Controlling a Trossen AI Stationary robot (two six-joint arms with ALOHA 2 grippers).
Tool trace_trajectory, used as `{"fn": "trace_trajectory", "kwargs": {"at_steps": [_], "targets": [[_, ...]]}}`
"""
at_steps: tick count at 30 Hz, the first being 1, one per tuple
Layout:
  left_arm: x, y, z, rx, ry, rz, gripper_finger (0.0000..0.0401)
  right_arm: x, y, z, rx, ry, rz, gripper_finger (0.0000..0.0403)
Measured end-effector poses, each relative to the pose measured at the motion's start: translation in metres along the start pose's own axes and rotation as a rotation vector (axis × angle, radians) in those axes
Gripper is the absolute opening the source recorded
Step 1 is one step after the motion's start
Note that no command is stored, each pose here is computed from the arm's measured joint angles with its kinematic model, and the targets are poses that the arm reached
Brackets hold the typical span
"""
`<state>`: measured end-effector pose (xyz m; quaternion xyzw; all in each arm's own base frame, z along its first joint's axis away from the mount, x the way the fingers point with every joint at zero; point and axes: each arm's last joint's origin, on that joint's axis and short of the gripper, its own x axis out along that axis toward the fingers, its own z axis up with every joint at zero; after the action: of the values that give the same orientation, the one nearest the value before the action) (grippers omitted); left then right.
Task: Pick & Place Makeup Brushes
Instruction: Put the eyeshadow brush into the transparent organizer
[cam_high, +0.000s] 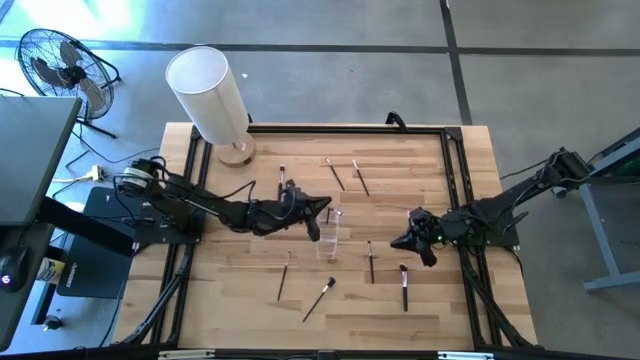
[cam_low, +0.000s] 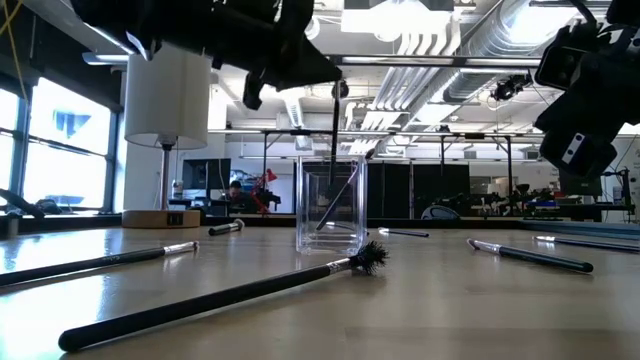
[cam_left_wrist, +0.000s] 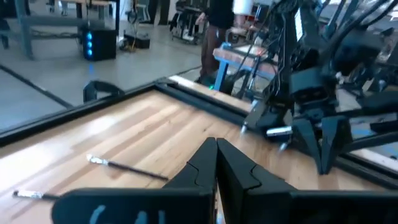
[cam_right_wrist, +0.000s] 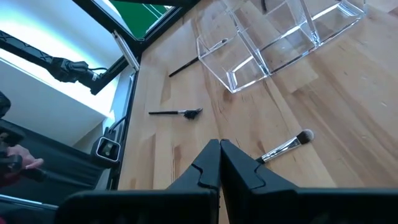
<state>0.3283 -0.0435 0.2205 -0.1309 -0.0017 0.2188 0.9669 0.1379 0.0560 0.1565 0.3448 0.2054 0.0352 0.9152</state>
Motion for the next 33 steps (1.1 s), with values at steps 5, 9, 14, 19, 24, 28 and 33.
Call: {"fn": "trace_trajectory", "kwargs": {"at_steps": [5,9,14,19,24,28,33], "targets": [[0.005,0.001,-0.016,-0.045,0.044,0.014,0.0,0.0,0.0,0.0,-0.004,0.001,-0.002,0.0],[0.005,0.001,-0.017,-0.07,0.046,0.016,0.0,0.0,0.0,0.0,-0.003,0.001,-0.002,0.0],[0.005,0.002,-0.019,-0.046,0.066,0.023,0.0015,0.0,0.0,0.0,-0.002,-0.005,-0.007,0.0],[0.005,0.001,-0.02,-0.042,0.079,0.001,0.0062,0.0,0.0,0.0,-0.002,-0.005,-0.008,0.0],[0.005,-0.001,-0.02,-0.011,0.101,-0.058,0.0109,0.0,-0.001,0.0,-0.003,-0.012,-0.016,0.0],[-0.001,-0.005,0.003,0.057,0.06,-0.079,0.0123,0.0,-0.001,0.001,-0.035,-0.035,-0.038,0.0],[-0.014,-0.009,0.035,0.154,0.169,-0.044,0.0111,0.0,0.0,0.004,0.007,-0.097,-0.058,0.0]]}}
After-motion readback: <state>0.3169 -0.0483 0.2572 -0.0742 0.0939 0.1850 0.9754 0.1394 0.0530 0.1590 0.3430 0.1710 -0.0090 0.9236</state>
